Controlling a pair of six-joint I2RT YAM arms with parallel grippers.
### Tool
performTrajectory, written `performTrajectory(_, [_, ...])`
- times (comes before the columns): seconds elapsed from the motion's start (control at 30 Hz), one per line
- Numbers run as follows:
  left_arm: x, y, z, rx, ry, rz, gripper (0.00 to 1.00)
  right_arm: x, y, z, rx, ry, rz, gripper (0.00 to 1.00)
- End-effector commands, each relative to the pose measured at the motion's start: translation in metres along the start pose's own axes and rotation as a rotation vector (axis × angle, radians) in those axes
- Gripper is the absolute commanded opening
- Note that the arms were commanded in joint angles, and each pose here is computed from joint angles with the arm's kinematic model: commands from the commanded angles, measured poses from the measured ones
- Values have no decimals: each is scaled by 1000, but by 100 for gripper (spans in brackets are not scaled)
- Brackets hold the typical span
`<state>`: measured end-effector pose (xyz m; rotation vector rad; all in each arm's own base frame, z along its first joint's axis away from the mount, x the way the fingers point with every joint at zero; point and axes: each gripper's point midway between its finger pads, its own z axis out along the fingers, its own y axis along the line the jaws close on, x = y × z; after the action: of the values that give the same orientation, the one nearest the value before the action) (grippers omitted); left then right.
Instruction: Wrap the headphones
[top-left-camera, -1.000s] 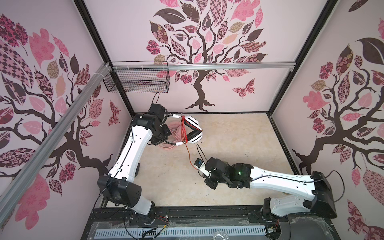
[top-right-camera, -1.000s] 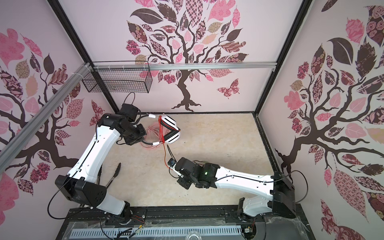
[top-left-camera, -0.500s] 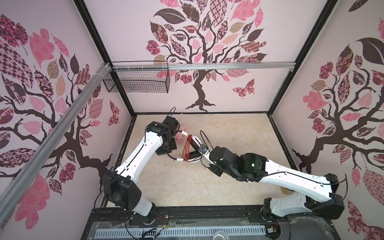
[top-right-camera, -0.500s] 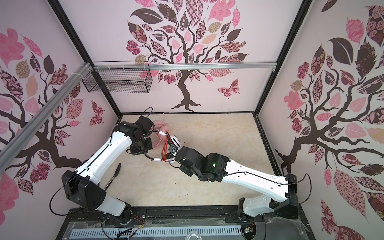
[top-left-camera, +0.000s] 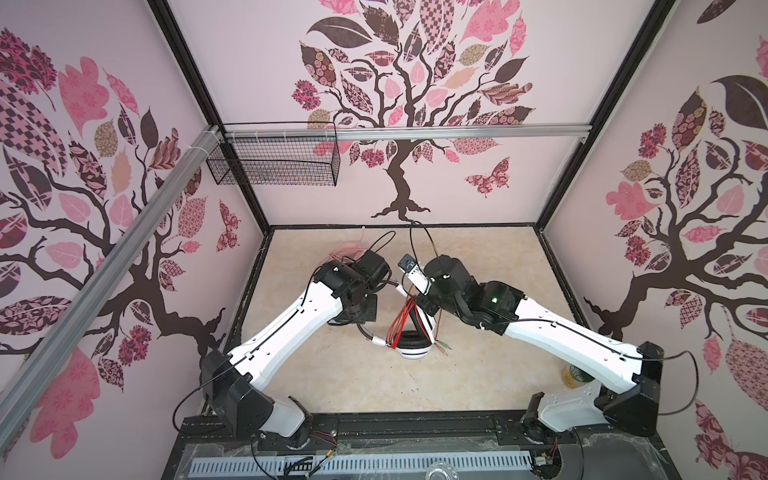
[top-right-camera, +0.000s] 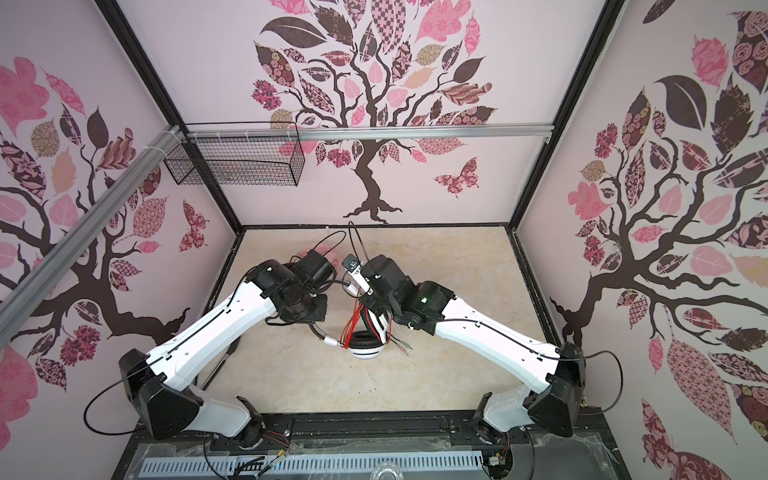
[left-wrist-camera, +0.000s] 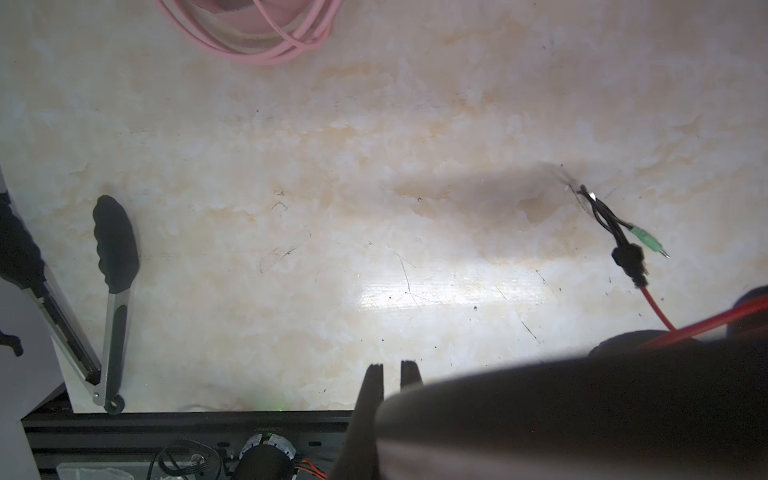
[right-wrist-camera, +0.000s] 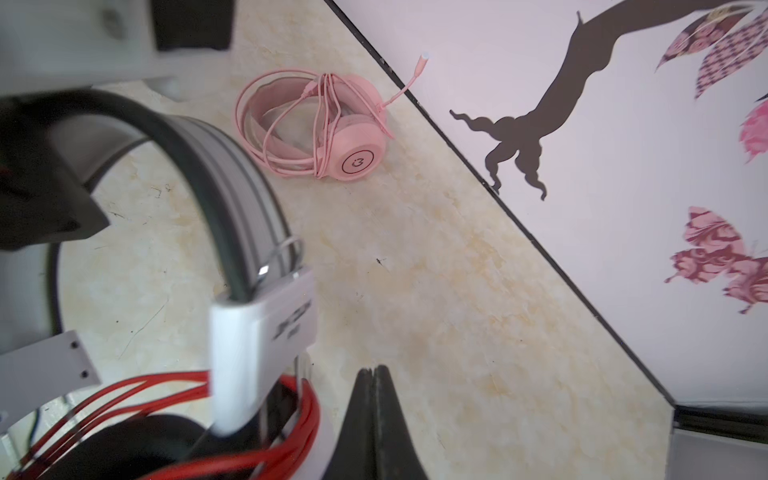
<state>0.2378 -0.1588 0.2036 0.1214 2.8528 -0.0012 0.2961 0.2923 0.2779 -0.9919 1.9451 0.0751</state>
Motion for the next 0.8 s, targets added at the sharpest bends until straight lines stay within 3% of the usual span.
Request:
performTrajectory(0.0, [4,-11,-13,107,-41,14,0,-15,-13,7,-67,-99,78,0])
performTrajectory(0.03, [5,-12,-15,122,-52,14,0,-12,-17,10,-76,-106,102,0])
performTrajectory(0.13, [5,-13,-25,163,-78,7,0,-3,-24,17,-119,-120,175,13])
performTrajectory(0.33, [4,-16,-42,212,-103,8,0,14,-22,32,-199,-112,270,19])
performTrajectory(0.4, [3,-15,-45,209,-106,13,0,17,-20,35,-206,-111,289,33])
performTrajectory(0.57, [2,-15,-57,221,-120,19,0,31,-13,45,-301,-100,365,57])
performTrajectory(0.77, [-11,-7,-86,237,-158,-42,0,46,7,39,-502,-170,519,69])
